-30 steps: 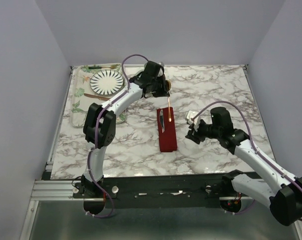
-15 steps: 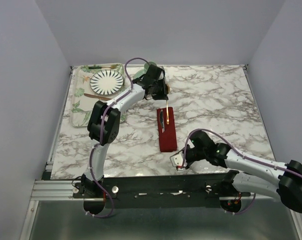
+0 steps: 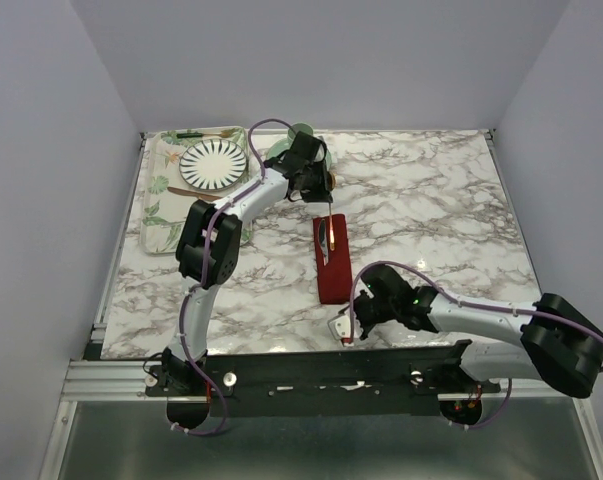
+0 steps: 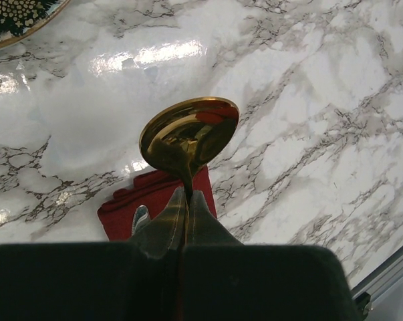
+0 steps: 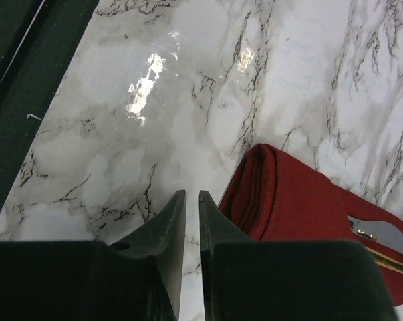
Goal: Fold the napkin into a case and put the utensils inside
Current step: Insert the spoon into the folded napkin.
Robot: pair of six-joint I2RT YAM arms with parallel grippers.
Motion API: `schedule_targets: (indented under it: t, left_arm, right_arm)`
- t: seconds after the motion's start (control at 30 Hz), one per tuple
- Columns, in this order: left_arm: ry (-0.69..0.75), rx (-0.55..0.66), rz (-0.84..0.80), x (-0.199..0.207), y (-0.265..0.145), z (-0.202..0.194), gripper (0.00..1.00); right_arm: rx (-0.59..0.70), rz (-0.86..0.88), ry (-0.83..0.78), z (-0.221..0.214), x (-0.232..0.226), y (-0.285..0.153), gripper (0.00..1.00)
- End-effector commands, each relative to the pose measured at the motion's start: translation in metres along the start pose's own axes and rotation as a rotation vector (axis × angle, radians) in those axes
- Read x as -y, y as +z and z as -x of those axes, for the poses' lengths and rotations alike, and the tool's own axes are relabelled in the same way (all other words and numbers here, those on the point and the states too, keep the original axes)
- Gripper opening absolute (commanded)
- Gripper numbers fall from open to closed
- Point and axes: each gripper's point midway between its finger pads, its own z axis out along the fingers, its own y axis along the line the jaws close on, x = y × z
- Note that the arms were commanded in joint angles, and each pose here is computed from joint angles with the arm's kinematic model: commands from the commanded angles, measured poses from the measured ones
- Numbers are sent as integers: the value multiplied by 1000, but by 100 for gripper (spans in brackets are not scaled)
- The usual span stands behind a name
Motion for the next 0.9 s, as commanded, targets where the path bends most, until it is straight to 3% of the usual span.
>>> schedule_targets:
  t: [0.0, 0.87]
  left_arm:
    - [-45, -75, 0, -9, 8, -23, 0]
    - [-105, -207, -30, 7, -7, -85, 0]
  right_arm:
    - [-31, -30, -27, -6, 9, 5, 20]
    - [-59, -90, 0, -11, 25, 10, 19]
